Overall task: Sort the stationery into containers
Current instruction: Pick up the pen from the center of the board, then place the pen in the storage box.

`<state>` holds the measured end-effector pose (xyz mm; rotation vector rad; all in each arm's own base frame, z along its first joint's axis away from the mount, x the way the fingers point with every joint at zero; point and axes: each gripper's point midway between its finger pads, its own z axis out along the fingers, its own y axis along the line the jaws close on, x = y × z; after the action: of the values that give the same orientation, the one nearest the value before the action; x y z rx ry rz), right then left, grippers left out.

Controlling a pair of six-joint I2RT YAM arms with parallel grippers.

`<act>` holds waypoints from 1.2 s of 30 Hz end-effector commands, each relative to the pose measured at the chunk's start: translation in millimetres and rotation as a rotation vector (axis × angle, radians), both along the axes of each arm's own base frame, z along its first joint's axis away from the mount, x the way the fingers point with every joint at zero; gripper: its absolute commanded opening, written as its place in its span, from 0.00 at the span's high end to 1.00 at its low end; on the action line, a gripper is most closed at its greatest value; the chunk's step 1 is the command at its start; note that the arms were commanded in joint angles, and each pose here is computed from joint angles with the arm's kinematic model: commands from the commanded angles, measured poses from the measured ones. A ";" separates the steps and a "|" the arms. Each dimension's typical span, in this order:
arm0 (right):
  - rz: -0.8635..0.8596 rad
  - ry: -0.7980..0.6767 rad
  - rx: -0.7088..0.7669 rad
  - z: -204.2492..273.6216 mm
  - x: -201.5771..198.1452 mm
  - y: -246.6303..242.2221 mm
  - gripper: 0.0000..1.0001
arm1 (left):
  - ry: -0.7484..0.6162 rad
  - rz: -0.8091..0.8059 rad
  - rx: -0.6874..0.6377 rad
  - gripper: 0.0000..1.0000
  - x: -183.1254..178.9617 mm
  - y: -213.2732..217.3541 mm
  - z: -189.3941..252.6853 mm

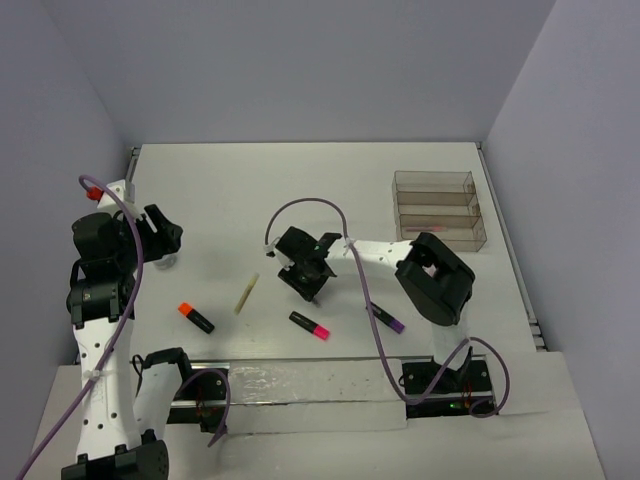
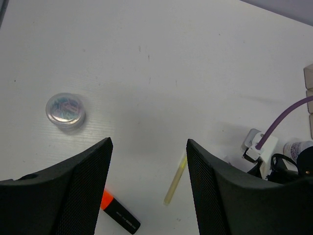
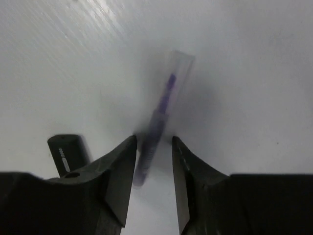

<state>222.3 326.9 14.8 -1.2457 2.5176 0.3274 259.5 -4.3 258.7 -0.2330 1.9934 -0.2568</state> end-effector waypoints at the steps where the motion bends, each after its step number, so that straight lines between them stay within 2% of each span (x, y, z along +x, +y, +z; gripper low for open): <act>1: -0.035 0.002 -0.031 -13.5 4.7 0.6 0.94 | -0.023 0.032 -0.001 0.31 3.6 5.6 5.6; 2: -0.042 -0.001 -0.035 -13.9 4.3 -1.3 1.00 | -0.024 0.029 -0.001 0.31 3.8 5.0 6.0; 5: -0.062 -0.027 -0.015 -1.2 4.8 -4.8 1.00 | -0.030 0.029 -0.001 0.31 4.2 5.1 6.2; 7: -0.065 -0.068 0.044 25.4 9.1 -0.4 1.00 | -0.031 0.027 -0.002 0.31 4.5 4.7 5.7; 12: -0.119 -0.324 0.237 124.7 50.1 3.8 1.00 | -0.025 0.015 -0.003 0.31 7.4 3.4 3.4; 14: -0.236 -0.409 0.338 172.0 80.3 -11.7 1.00 | -0.021 0.015 -0.003 0.32 8.5 3.9 1.8; 15: -0.422 -0.355 0.477 201.9 103.7 -27.3 1.00 | -0.018 0.015 -0.003 0.32 9.6 4.0 0.4; 16: -0.530 -0.314 0.574 223.4 122.5 -47.0 1.00 | -0.017 0.012 -0.004 0.32 10.2 3.5 -0.6; 18: -0.803 -0.186 0.764 238.8 153.0 -89.9 1.00 | -0.022 0.003 -0.006 0.32 10.3 2.0 0.0; 20: -1.019 -0.124 0.886 235.6 169.3 -123.9 1.00 | -0.028 -0.003 -0.006 0.32 10.1 1.1 0.8; 24: -1.374 -0.185 1.054 241.0 185.7 -201.3 1.00 | -0.034 -0.006 0.000 0.32 11.5 1.4 -0.6; 28: -1.689 -0.195 1.149 227.6 185.1 -258.7 1.00 | -0.027 -0.031 0.009 0.33 15.1 -0.6 -8.3; 31: -1.876 -0.233 1.125 206.9 181.6 -294.8 1.00 | -0.017 -0.032 0.009 0.33 16.9 0.1 -12.7; 32: -1.958 -0.202 1.102 193.9 176.2 -301.3 1.00 | -0.014 -0.034 0.003 0.34 17.4 -0.9 -13.7; 36: -2.085 -0.188 1.052 167.1 175.0 -324.8 1.00 | -0.024 -0.052 -0.005 0.34 18.6 -4.0 -13.3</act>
<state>396.3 30.1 187.7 1.3495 1.7630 0.6707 270.3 -5.2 231.4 -0.2271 2.0407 -0.2749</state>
